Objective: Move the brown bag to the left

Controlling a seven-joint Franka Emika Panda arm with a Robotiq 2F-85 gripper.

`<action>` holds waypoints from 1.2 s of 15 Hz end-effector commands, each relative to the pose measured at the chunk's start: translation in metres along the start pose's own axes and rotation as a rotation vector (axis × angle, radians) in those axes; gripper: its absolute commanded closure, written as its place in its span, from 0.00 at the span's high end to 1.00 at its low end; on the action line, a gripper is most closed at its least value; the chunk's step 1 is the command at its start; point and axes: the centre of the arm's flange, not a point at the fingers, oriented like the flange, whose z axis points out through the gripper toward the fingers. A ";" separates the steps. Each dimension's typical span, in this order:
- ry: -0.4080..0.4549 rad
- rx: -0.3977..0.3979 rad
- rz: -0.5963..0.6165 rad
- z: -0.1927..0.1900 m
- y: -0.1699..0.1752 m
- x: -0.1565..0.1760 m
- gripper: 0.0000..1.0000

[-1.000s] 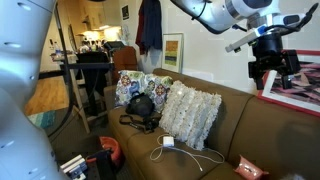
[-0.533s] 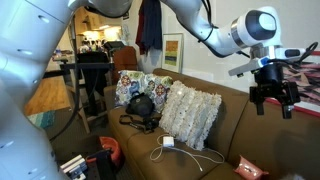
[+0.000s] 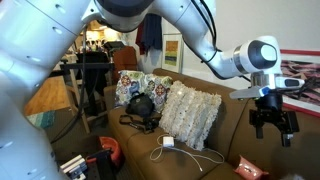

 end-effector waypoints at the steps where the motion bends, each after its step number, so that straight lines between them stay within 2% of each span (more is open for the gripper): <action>1: -0.029 0.000 0.002 0.038 -0.008 0.001 1.00; 5: -0.074 -0.017 -0.012 0.069 -0.021 -0.003 1.00; 12: -0.103 -0.031 -0.023 0.091 -0.024 -0.003 1.00; 14: -0.116 -0.023 -0.022 0.097 -0.027 -0.004 1.00; 18: -0.194 0.018 -0.019 0.117 -0.041 -0.010 1.00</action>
